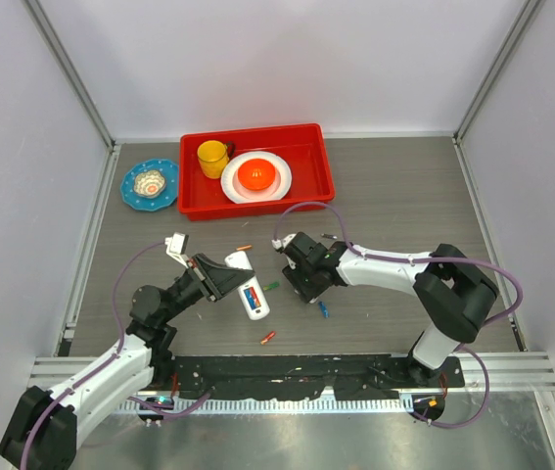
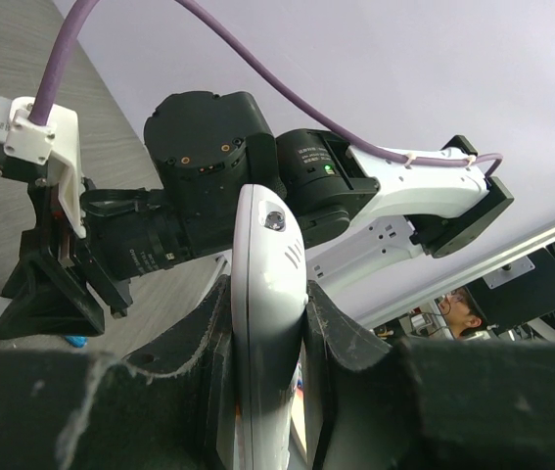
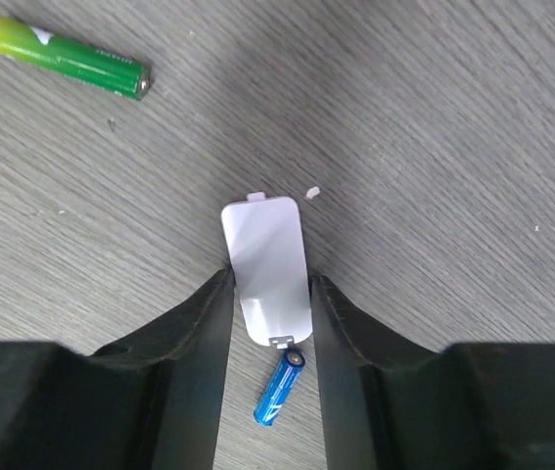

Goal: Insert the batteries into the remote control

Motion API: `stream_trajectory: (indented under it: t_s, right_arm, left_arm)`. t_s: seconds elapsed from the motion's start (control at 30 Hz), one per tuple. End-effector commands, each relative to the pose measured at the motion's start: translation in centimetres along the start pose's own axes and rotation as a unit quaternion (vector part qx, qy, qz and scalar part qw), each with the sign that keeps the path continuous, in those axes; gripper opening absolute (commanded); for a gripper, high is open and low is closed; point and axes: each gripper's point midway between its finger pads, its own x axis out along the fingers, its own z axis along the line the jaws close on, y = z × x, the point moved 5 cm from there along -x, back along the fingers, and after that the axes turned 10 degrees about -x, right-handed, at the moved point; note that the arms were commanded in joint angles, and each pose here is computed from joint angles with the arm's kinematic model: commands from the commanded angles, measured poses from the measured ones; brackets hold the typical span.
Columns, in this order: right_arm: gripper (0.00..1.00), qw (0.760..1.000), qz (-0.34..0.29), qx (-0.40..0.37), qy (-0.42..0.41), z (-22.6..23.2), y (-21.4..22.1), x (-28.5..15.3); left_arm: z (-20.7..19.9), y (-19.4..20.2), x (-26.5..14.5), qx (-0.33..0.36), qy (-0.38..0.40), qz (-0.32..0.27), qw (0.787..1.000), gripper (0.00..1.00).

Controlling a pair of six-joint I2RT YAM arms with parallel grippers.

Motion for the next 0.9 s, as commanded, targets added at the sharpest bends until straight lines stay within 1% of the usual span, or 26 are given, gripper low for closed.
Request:
stream_trajectory:
  t_s: [0.0,0.03,0.1,0.13,0.17,0.27,0.3,0.33,0.4,0.43,0.53,0.67,0.87]
  right_arm:
    - [0.40,0.999,-0.006,0.040,0.004,0.5,-0.4,1.1]
    - [0.40,0.999,-0.007,0.049,0.009,0.4,-0.5,1.1]
    - [0.35,0.997,-0.011,0.079,0.021,0.3,-0.7,1.3]
    - [0.31,0.995,-0.014,0.092,0.031,0.2,-0.8,1.4]
    - [0.29,0.992,-0.018,0.118,0.037,0.2,-0.8,1.4]
    - [0.29,0.986,-0.027,0.157,0.053,0.0,-1.0,2.1]
    - [0.31,0.985,-0.029,0.162,0.053,0.1,-1.2,2.1]
    - [0.37,0.984,-0.031,0.167,0.055,0.1,-1.2,2.2]
    - [0.45,0.983,-0.038,0.171,0.054,0.1,-1.4,2.0]
    - [0.51,0.983,-0.042,0.171,0.056,0.0,-1.5,1.8]
    - [0.57,0.985,-0.040,0.160,0.059,-0.1,-1.6,1.3]
    - [0.58,0.989,-0.030,0.135,0.047,0.0,-1.7,1.0]
    - [0.52,0.996,-0.004,0.078,0.038,-0.1,-1.7,0.8]
  left_arm:
    - [-0.9,-0.1,-0.1,0.012,0.025,-0.001,1.000,0.00]
    - [-1.0,-0.1,-0.1,0.013,0.025,-0.001,1.000,0.00]
    - [-0.8,-0.1,-0.1,0.012,0.023,-0.001,1.000,0.00]
    - [-0.9,-0.1,-0.1,0.012,0.023,-0.002,1.000,0.00]
    - [-0.9,-0.1,-0.1,0.013,0.023,-0.002,1.000,0.00]
    - [-0.7,-0.1,-0.1,0.010,0.020,-0.004,1.000,0.00]
    - [-0.7,-0.1,-0.1,0.010,0.019,-0.004,1.000,0.00]
    - [-0.6,-0.1,-0.1,0.009,0.018,-0.004,1.000,0.00]
    - [-0.7,-0.1,-0.1,0.010,0.020,-0.004,1.000,0.00]
    - [-0.7,-0.1,-0.1,0.009,0.019,-0.003,1.000,0.00]
    - [-0.7,-0.1,-0.1,0.010,0.018,-0.004,1.000,0.00]
    - [-0.6,-0.2,-0.1,0.010,0.016,-0.004,1.000,0.00]
    - [-0.5,-0.1,0.0,0.007,0.015,-0.001,1.000,0.00]
